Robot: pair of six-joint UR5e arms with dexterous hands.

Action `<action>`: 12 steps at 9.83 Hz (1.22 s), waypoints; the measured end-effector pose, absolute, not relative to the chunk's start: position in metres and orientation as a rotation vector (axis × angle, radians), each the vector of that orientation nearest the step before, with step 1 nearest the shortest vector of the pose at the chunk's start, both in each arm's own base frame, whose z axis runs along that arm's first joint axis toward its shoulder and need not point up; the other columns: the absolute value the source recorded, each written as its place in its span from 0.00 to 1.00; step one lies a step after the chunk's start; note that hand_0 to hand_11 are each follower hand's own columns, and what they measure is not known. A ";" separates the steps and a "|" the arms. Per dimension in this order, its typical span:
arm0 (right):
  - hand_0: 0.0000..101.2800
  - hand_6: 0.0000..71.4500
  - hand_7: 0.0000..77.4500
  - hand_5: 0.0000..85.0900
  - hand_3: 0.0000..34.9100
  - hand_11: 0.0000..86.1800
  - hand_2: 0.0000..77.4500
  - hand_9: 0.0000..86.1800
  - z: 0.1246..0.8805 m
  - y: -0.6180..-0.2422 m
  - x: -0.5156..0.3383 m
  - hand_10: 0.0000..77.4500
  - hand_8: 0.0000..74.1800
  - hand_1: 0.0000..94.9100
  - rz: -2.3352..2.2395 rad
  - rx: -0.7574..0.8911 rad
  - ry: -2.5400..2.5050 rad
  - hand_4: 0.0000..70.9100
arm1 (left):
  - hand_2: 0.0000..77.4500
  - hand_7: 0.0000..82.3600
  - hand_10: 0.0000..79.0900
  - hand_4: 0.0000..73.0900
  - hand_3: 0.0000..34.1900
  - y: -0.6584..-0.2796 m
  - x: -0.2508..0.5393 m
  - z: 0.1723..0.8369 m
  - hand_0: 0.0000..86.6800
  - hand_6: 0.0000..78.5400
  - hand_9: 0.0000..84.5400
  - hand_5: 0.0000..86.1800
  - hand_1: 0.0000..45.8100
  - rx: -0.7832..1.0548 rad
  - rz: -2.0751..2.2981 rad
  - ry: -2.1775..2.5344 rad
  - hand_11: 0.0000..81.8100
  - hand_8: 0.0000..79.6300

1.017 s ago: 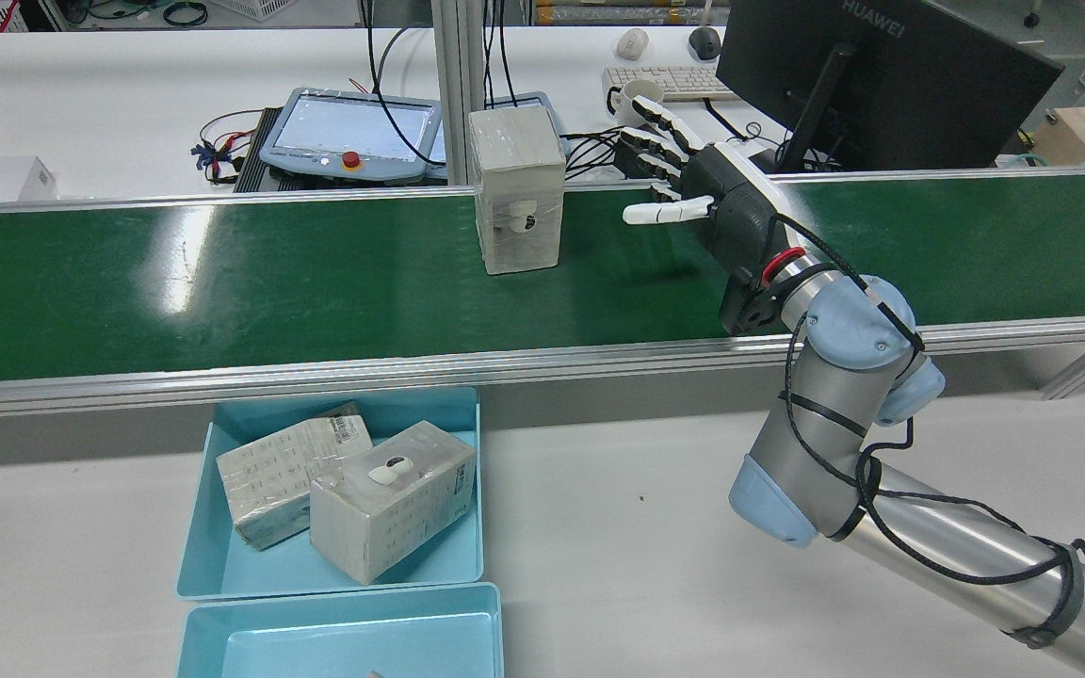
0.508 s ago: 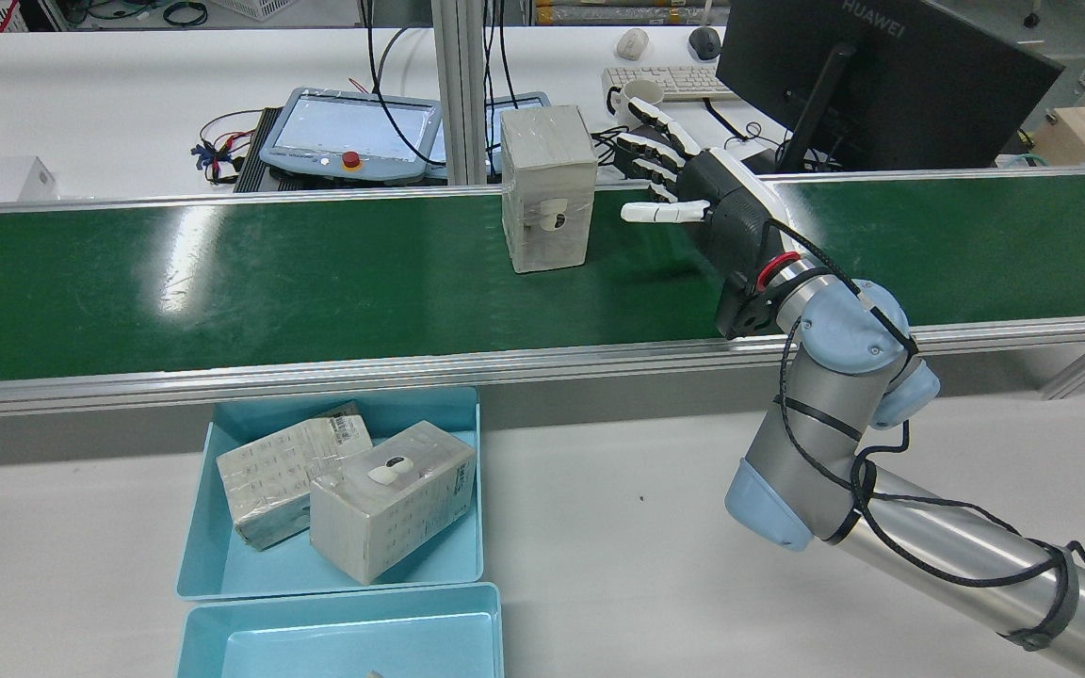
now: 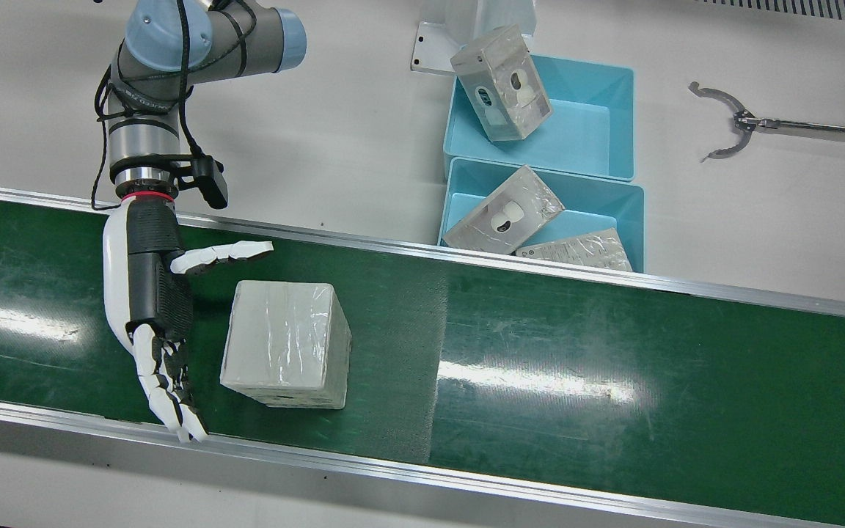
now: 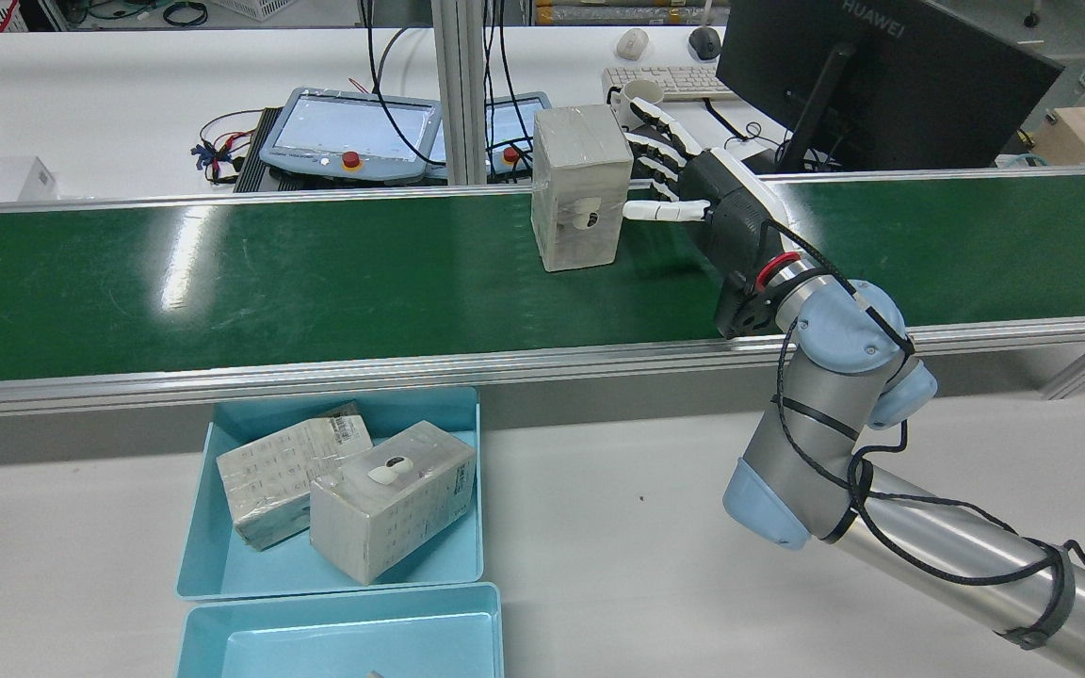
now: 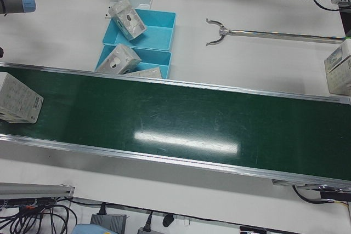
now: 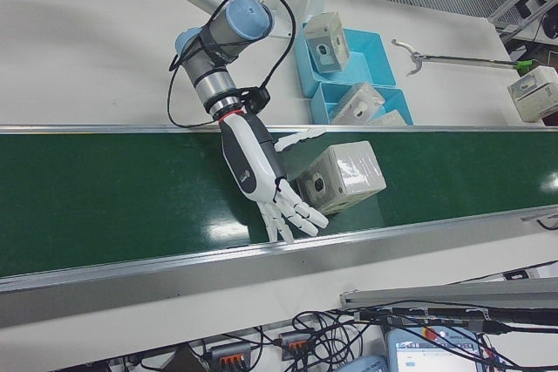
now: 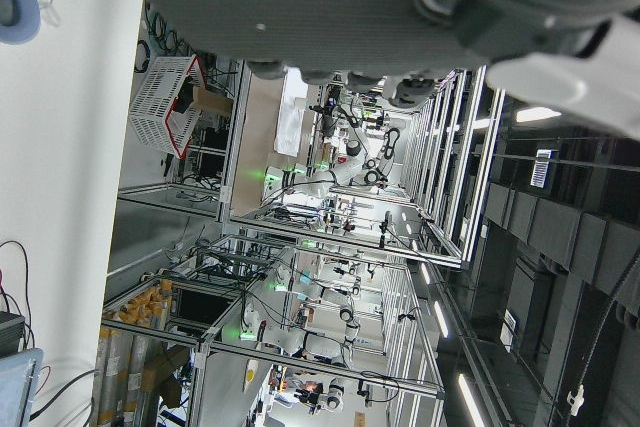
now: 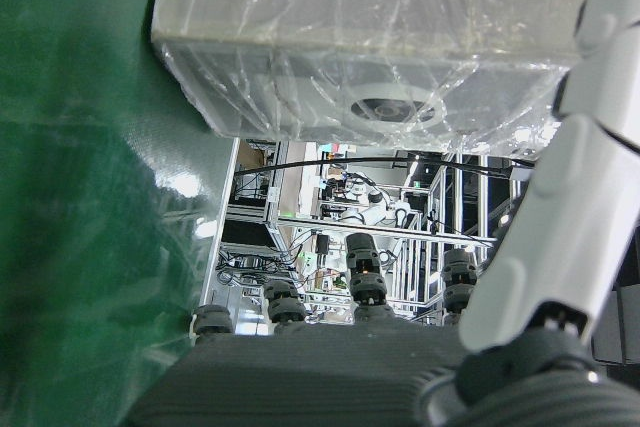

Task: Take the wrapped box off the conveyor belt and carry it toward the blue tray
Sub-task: 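Lower the open right hand onto the belt in the box's path, then close the right hand around the wrapped white box and lift it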

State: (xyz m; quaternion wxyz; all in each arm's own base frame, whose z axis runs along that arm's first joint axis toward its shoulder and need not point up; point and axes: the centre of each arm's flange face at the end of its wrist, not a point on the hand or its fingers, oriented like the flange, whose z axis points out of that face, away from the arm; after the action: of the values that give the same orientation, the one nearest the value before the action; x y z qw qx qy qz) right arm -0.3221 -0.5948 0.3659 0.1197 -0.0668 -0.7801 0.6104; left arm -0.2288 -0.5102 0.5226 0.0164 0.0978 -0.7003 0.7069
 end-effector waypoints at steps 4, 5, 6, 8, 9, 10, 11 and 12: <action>0.38 0.00 0.16 0.15 0.64 0.04 0.12 0.09 0.366 -0.595 -0.322 0.03 0.04 0.09 1.787 -0.193 -2.280 0.01 | 0.01 0.01 0.00 0.00 0.00 -0.510 -0.229 0.523 0.00 0.00 0.00 0.01 0.00 0.304 2.198 -2.177 0.00 0.01; 0.38 0.01 0.16 0.15 0.65 0.04 0.13 0.09 0.366 -0.595 -0.321 0.03 0.04 0.09 1.787 -0.193 -2.281 0.01 | 0.01 0.01 0.00 0.00 0.00 -0.510 -0.229 0.523 0.00 0.00 0.01 0.01 0.00 0.304 2.198 -2.177 0.00 0.01; 0.38 0.01 0.16 0.15 0.65 0.04 0.13 0.09 0.366 -0.595 -0.321 0.03 0.04 0.09 1.787 -0.192 -2.281 0.01 | 0.01 0.01 0.00 0.00 0.00 -0.510 -0.229 0.523 0.00 0.00 0.00 0.01 0.00 0.304 2.198 -2.178 0.00 0.01; 0.38 0.01 0.16 0.15 0.65 0.04 0.13 0.09 0.366 -0.595 -0.321 0.03 0.04 0.08 1.787 -0.192 -2.281 0.01 | 0.01 0.01 0.01 0.00 0.00 -0.510 -0.229 0.523 0.00 0.00 0.00 0.01 0.00 0.304 2.198 -2.178 0.00 0.01; 0.38 0.00 0.16 0.16 0.65 0.04 0.12 0.09 0.366 -0.595 -0.321 0.03 0.04 0.08 1.787 -0.193 -2.281 0.01 | 0.01 0.01 0.01 0.00 0.00 -0.510 -0.229 0.523 0.00 0.00 0.00 0.01 0.00 0.304 2.198 -2.177 0.00 0.01; 0.39 0.01 0.16 0.16 0.63 0.04 0.12 0.09 0.367 -0.596 -0.321 0.03 0.04 0.08 1.789 -0.194 -2.281 0.00 | 0.01 0.01 0.00 0.00 0.00 -0.510 -0.229 0.523 0.00 0.00 0.00 0.01 0.00 0.304 2.198 -2.177 0.00 0.01; 0.38 0.00 0.14 0.14 0.66 0.04 0.13 0.03 0.366 -0.596 -0.320 0.02 0.00 0.10 1.791 -0.196 -2.284 0.00 | 0.01 0.01 0.01 0.00 0.00 -0.510 -0.229 0.523 0.00 0.00 0.00 0.01 0.00 0.304 2.198 -2.178 0.00 0.01; 0.38 0.00 0.14 0.14 0.66 0.04 0.13 0.03 0.366 -0.596 -0.319 0.02 0.00 0.10 1.793 -0.200 -2.291 0.00 | 0.01 0.01 0.01 0.00 0.00 -0.510 -0.229 0.523 0.00 0.00 0.00 0.01 0.00 0.304 2.198 -2.178 0.00 0.01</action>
State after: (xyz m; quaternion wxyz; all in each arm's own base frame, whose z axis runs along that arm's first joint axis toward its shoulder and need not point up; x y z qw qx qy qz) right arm -0.3189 -0.5960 0.3656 0.1125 -0.0682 -0.7807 0.6110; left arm -0.2288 -0.5102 0.5226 0.0164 0.0978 -0.7003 0.7069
